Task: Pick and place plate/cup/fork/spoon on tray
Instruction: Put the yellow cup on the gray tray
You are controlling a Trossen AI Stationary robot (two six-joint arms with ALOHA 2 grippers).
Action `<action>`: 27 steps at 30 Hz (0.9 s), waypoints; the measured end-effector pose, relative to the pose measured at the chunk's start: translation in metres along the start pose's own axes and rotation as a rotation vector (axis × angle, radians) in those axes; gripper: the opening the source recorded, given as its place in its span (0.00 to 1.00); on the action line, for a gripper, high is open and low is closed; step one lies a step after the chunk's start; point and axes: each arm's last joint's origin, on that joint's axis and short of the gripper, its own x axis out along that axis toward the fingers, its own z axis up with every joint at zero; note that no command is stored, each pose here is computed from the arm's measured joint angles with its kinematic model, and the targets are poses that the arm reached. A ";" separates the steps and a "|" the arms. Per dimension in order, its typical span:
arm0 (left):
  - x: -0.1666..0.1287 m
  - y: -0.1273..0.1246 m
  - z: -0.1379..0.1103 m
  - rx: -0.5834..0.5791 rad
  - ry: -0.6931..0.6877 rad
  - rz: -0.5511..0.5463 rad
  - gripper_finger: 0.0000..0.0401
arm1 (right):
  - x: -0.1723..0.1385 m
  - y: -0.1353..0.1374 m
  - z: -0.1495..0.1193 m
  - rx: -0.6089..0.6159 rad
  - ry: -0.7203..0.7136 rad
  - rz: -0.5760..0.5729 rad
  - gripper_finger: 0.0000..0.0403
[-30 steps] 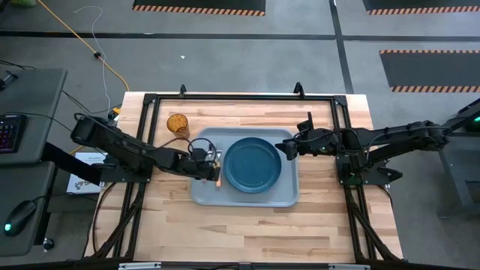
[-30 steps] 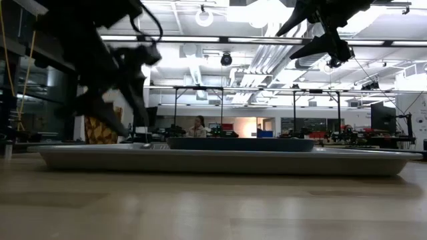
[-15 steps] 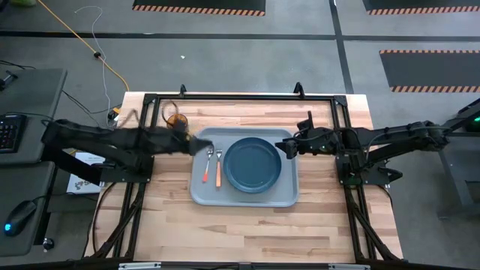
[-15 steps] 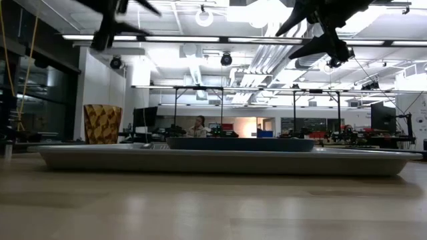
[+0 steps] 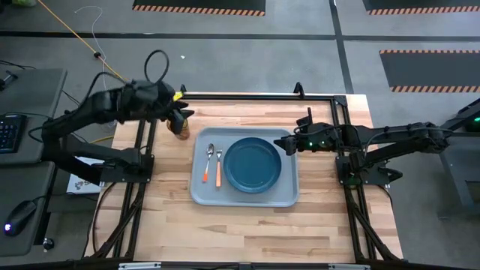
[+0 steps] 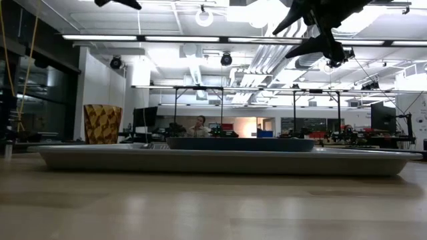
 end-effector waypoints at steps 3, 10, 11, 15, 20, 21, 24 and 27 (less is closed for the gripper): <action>0.008 0.012 0.003 0.003 0.133 -0.005 0.46 | 0.000 0.000 0.000 0.000 0.003 0.001 0.63; 0.040 0.041 -0.014 0.002 0.429 0.073 0.46 | 0.000 0.000 0.000 0.000 0.008 0.004 0.63; 0.046 0.043 -0.018 0.004 0.454 0.080 0.46 | 0.000 0.000 0.000 0.000 0.011 0.006 0.63; 0.075 0.053 -0.040 -0.011 0.569 0.108 0.48 | 0.000 0.000 0.000 -0.001 0.013 0.006 0.63; 0.107 0.064 -0.077 -0.039 0.699 0.156 0.56 | 0.000 0.000 0.000 -0.002 0.013 0.006 0.63; 0.112 0.066 -0.083 -0.044 0.705 0.181 0.58 | 0.000 0.000 0.000 -0.002 0.013 0.006 0.63; 0.123 0.071 -0.098 -0.060 0.687 0.245 0.61 | 0.000 0.000 0.000 -0.004 0.013 0.006 0.63; 0.130 0.074 -0.111 -0.087 0.688 0.260 0.62 | 0.000 0.000 0.000 -0.009 0.013 0.006 0.63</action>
